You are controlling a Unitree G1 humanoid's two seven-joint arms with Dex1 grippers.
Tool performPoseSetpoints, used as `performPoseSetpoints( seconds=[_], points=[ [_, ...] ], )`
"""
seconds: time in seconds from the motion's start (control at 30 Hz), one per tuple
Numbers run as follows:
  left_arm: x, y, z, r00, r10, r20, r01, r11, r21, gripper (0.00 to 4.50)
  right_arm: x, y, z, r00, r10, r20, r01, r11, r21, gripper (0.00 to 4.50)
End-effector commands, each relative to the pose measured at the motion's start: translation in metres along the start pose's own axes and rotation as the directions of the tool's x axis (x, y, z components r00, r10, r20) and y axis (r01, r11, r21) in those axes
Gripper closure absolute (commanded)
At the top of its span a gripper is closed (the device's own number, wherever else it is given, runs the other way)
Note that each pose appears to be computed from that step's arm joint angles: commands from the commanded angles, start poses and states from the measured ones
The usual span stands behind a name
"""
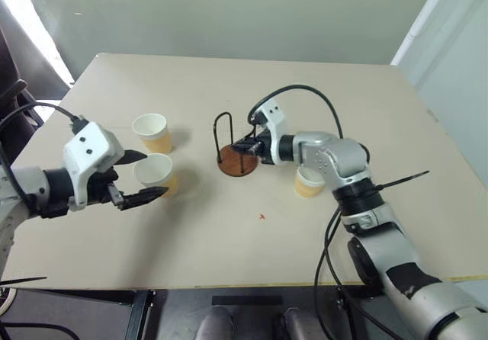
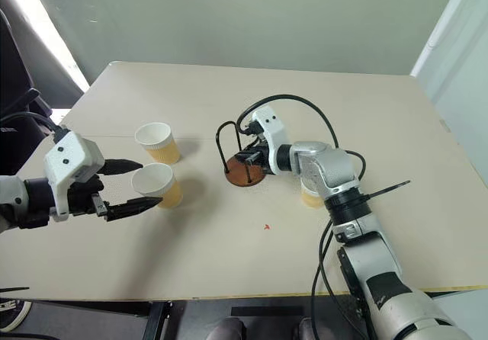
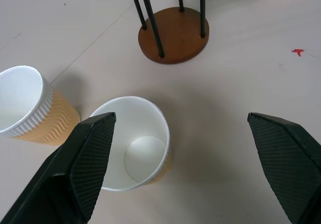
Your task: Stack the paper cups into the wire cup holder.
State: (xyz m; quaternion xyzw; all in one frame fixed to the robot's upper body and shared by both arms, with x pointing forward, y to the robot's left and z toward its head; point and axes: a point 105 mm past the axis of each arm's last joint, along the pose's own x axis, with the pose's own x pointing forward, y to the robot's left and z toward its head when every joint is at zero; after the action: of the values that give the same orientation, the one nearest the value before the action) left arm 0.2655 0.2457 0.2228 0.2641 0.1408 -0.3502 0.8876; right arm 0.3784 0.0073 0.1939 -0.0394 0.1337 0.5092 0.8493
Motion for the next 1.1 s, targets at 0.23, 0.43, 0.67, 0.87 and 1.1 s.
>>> performPoseSetpoints(
  seconds=[0.23,0.43,0.67,0.87,1.1],
  points=[
    [0.009,-0.026,0.009,0.977,-0.21,-0.026,0.212,0.971,0.106,0.0,-0.047,0.04,-0.026,0.955,0.279,-0.106,-0.294,0.94,-0.172,4.45],
    [0.013,-0.045,0.012,0.936,-0.35,-0.045,0.353,0.925,0.143,0.0,-0.075,0.054,-0.051,0.901,0.387,-0.195,-0.424,0.88,-0.215,4.45],
    [0.02,-0.049,0.013,0.926,-0.376,-0.042,0.378,0.915,0.142,0.0,-0.088,0.058,-0.072,0.858,0.437,-0.27,-0.499,0.834,-0.237,4.45],
    [0.02,-0.049,0.013,0.925,-0.379,-0.041,0.381,0.914,0.142,0.0,-0.088,0.056,-0.084,0.842,0.435,-0.318,-0.517,0.819,-0.247,4.45],
    [0.022,-0.048,0.015,0.925,-0.378,-0.038,0.379,0.913,0.151,0.0,-0.094,0.052,-0.093,0.818,0.433,-0.379,-0.54,0.805,-0.245,2.62]
  ],
)
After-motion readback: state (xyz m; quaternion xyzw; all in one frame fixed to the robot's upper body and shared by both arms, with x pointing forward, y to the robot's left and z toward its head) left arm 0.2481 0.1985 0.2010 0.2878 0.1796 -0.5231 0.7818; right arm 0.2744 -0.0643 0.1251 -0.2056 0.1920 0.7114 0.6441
